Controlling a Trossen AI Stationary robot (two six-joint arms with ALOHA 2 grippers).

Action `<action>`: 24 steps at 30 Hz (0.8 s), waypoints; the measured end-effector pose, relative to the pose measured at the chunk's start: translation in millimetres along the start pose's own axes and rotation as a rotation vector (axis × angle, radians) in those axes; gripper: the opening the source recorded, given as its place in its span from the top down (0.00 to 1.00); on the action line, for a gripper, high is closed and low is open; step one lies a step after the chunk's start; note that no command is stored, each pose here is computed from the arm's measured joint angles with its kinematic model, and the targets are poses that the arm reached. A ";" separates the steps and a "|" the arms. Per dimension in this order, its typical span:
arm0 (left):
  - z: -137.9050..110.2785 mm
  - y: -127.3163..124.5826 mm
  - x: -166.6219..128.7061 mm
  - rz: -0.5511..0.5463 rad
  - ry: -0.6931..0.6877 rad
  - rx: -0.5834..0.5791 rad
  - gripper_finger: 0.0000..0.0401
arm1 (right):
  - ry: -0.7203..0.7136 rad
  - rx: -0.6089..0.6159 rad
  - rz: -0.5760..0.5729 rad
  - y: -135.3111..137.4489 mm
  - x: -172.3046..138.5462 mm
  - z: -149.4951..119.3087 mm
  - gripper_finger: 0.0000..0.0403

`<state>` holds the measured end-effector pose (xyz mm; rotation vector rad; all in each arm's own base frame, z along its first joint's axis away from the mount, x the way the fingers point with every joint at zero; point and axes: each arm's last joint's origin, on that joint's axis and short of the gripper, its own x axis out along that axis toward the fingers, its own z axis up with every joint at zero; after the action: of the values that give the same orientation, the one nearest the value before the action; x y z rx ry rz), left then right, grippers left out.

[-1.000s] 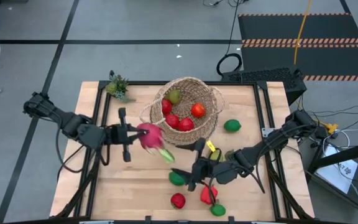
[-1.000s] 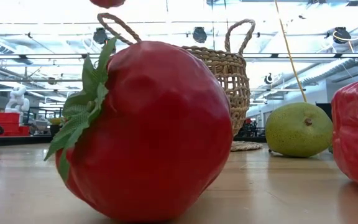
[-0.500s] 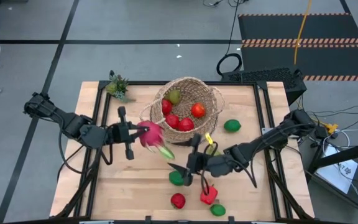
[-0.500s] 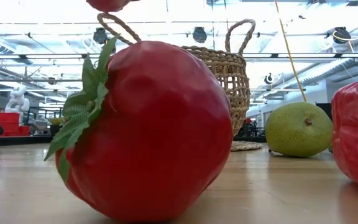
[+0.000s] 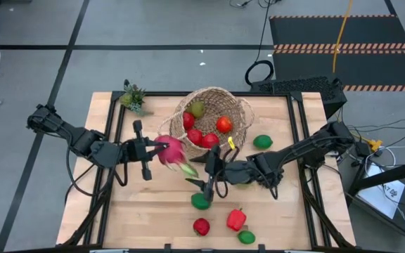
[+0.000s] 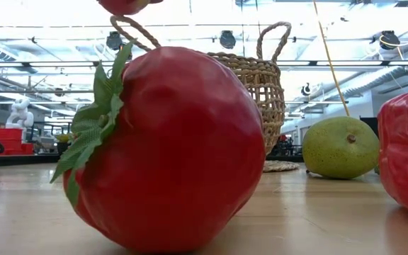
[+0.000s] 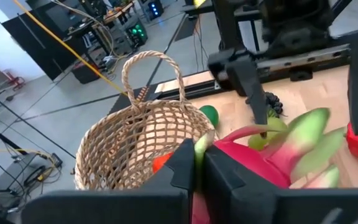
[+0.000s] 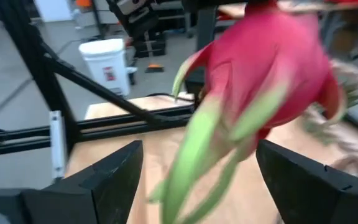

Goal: Build produce basket
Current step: Put the dragon fruit into the basket

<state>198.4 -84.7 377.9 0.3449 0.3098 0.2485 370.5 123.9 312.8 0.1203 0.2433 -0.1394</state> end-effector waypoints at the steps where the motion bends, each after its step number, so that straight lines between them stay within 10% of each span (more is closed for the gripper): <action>1: 0.0 0.0 0.0 0.000 0.000 0.000 0.94 | 0.009 0.018 0.026 -1.5 1.1 0.2 0.25; 24: 0.9 0.1 0.1 0.001 -0.008 0.007 0.98 | 0.070 0.029 0.022 -14.1 6.6 -3.2 0.39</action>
<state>198.7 -84.9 378.7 0.3529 0.3024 0.2466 373.9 109.7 306.6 0.1565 0.3102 -0.1171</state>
